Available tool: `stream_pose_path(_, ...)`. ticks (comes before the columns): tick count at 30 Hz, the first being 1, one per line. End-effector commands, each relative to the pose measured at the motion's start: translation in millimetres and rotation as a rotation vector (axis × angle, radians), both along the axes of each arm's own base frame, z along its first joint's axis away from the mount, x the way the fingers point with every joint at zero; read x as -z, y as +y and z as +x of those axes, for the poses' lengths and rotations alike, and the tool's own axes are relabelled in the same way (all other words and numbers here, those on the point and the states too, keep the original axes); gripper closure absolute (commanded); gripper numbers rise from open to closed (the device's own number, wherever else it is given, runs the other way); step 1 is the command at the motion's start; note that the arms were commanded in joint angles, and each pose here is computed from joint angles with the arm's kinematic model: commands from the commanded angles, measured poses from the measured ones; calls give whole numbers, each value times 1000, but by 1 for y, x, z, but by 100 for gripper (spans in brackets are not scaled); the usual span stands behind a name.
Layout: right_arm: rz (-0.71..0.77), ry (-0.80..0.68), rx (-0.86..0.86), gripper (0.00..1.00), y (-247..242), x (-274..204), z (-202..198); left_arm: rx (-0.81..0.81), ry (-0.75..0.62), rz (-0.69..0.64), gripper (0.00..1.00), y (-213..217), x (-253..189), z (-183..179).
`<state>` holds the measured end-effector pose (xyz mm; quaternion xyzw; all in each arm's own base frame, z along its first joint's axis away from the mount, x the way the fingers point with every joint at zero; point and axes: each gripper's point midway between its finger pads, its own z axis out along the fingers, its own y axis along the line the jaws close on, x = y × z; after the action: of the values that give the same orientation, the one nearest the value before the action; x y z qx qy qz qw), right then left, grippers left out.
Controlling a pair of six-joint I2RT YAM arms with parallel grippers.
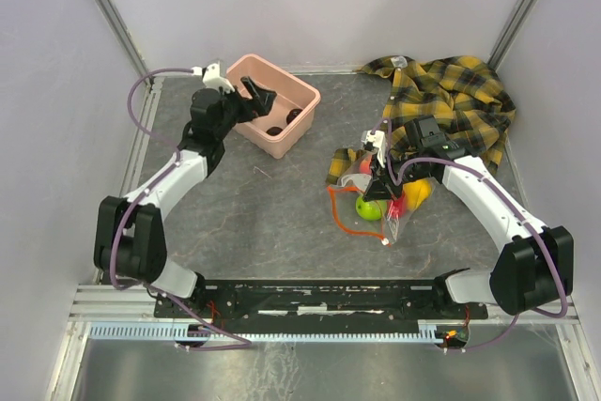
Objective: Open the zip-top bag and remove the fake food
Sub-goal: Place the fake fruit in the bin.
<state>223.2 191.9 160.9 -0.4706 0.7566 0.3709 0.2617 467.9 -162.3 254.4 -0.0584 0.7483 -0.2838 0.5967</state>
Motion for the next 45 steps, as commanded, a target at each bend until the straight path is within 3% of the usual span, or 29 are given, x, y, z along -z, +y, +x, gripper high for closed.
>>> stream_pose_path(1,42,-73,-22,98,5,-21,4,171,-138,-122,0,-22,-45,-38)
stream_pose_path(9,46,-80,-24,98,5,-23,4,383,-184,-270,4,-44,-44,-109)
stream_pose_path(18,39,-82,-22,98,5,-22,5,535,-230,-252,5,-85,-30,-169)
stream_pose_path(29,39,-80,-21,98,5,-22,5,647,-335,-150,6,-118,-12,-220)
stream_pose_path(36,39,-80,-22,98,5,-22,5,784,-467,-26,5,-151,12,-266)
stream_pose_path(45,39,-78,-23,98,5,-21,5,833,-621,202,1,-179,41,-293)
